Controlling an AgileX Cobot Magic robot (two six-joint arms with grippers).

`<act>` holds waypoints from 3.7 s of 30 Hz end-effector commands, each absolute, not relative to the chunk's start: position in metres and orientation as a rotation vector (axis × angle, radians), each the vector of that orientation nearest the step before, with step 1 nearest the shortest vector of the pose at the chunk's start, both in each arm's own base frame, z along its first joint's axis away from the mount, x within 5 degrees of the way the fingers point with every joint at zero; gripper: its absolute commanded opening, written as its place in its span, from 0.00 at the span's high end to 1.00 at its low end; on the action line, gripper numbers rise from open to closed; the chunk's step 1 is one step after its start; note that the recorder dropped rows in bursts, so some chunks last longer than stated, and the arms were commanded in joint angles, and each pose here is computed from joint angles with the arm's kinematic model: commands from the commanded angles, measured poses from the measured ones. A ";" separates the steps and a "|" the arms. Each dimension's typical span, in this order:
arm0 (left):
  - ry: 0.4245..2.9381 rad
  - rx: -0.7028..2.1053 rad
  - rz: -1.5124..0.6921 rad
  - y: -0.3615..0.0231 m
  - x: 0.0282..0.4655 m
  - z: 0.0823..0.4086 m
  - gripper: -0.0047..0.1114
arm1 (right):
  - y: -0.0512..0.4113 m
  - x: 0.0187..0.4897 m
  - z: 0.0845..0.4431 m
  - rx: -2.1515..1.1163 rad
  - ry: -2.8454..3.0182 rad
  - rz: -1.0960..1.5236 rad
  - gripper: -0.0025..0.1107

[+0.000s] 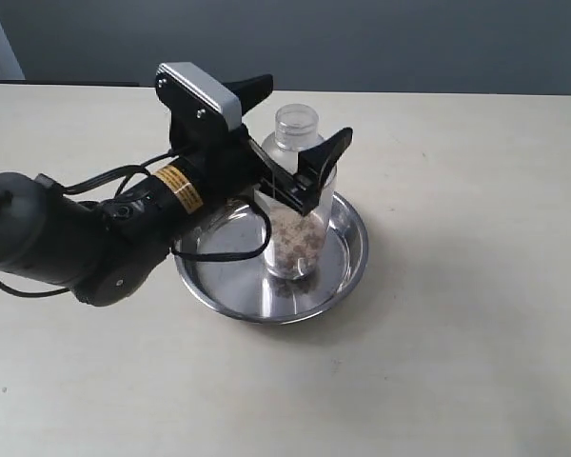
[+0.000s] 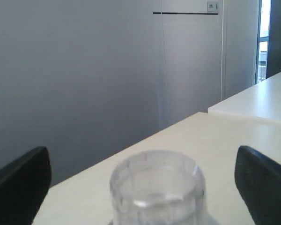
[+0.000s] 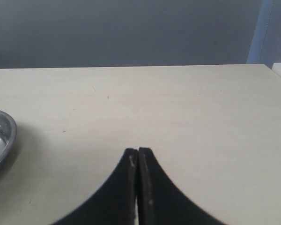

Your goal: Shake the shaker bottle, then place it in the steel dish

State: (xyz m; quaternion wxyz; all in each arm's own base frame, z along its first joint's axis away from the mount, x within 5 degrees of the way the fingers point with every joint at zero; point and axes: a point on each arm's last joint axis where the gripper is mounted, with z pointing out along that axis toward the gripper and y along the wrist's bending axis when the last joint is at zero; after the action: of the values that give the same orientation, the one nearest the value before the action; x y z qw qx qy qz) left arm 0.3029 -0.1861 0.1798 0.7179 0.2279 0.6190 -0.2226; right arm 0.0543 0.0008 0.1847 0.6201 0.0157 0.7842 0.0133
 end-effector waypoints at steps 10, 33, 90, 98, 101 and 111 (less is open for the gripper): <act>1.276 0.460 -0.428 -0.172 0.291 0.245 0.34 | 0.001 0.054 0.186 0.036 1.789 0.028 0.98; 1.592 -0.014 -0.113 -0.091 0.243 0.327 0.96 | 0.001 0.054 0.186 0.036 1.789 0.028 0.98; 1.800 -0.008 -0.080 -0.005 0.054 0.185 0.96 | 0.001 0.054 0.186 0.036 1.789 0.028 0.98; 1.767 -0.045 -0.079 -0.003 0.055 0.188 0.96 | 0.001 0.054 0.186 0.036 1.789 0.028 0.98; 1.767 -0.044 -0.077 -0.003 0.055 0.188 0.96 | 0.001 0.054 0.186 0.036 1.789 0.028 0.98; 1.695 -0.045 -0.070 -0.002 0.056 0.194 0.96 | 0.001 0.054 0.186 0.036 1.789 0.028 0.98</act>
State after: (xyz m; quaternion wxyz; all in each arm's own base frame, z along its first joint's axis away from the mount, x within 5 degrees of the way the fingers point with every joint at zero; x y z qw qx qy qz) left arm 0.0559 -0.0020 0.1938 0.6556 -0.0172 0.7544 -0.0294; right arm 0.0543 0.0008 0.1847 0.6201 0.0158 0.7842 0.0134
